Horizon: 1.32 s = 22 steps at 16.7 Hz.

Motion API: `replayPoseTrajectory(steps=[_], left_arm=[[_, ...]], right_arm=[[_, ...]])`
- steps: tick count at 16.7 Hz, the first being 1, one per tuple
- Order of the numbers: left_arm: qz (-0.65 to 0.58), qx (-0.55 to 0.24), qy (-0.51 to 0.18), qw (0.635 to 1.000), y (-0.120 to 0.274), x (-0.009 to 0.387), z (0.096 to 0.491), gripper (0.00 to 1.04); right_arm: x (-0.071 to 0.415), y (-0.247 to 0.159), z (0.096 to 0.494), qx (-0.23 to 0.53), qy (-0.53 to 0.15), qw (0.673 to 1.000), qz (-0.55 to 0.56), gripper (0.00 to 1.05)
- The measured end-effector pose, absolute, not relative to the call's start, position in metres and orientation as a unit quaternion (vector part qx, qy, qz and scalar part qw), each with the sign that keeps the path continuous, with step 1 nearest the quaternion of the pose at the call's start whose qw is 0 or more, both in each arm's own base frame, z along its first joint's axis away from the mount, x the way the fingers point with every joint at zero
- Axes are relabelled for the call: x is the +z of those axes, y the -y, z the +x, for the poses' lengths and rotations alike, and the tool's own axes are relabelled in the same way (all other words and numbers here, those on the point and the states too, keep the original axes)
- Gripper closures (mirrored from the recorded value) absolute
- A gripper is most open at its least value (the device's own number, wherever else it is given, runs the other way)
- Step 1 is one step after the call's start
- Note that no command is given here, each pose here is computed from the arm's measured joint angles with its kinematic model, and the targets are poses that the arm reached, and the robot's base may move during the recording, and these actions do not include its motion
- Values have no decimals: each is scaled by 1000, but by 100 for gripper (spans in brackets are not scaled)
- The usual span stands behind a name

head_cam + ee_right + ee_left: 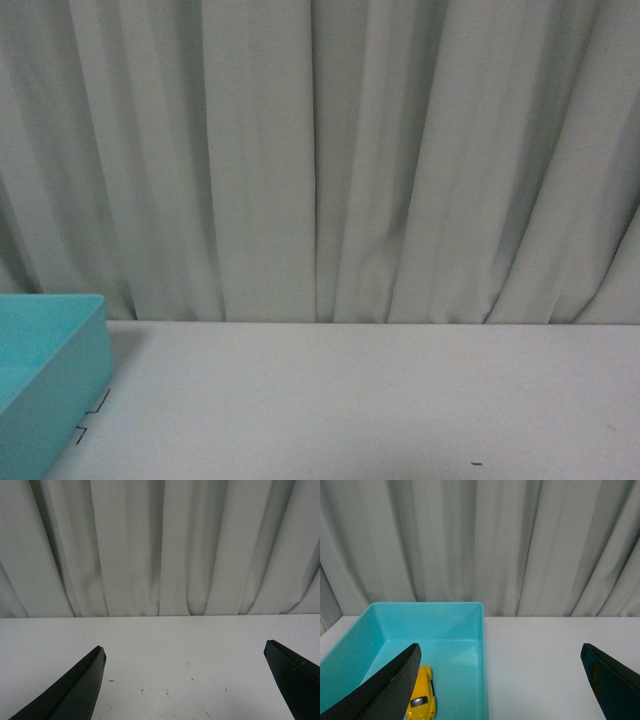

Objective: Wind up and store yellow beetle toy

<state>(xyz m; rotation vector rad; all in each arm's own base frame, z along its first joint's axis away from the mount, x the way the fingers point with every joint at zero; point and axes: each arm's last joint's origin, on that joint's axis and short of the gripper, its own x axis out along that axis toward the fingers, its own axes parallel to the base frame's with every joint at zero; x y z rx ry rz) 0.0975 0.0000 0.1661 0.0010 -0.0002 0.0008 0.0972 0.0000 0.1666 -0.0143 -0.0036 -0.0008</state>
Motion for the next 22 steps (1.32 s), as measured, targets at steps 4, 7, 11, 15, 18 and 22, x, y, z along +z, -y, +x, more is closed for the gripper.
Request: replayPoseTrajectory(steps=[4,7,11,15,18,22], left_arm=[[0,0,0,1000,0,166,97,7],[0,0,0,1000,0,166,97,7],[0,1,5,1000,0,167,97,7],[0,0,0,1000,0,166,97,7],[0,0,0,1000,0,166,97,7],[0,0,0,1000,0,166,97,7]], right_arm=[[166,0,97,0,1,1000,-7,7],[166,0,97,0,1,1000,-7,7],[167,0,97,0,6,1000,-7,7],[166,0,97,0,0,1000,-7,7],[167,0,97,0,2,1000,-7,7],[167,0,97,0,2,1000,-7,7]])
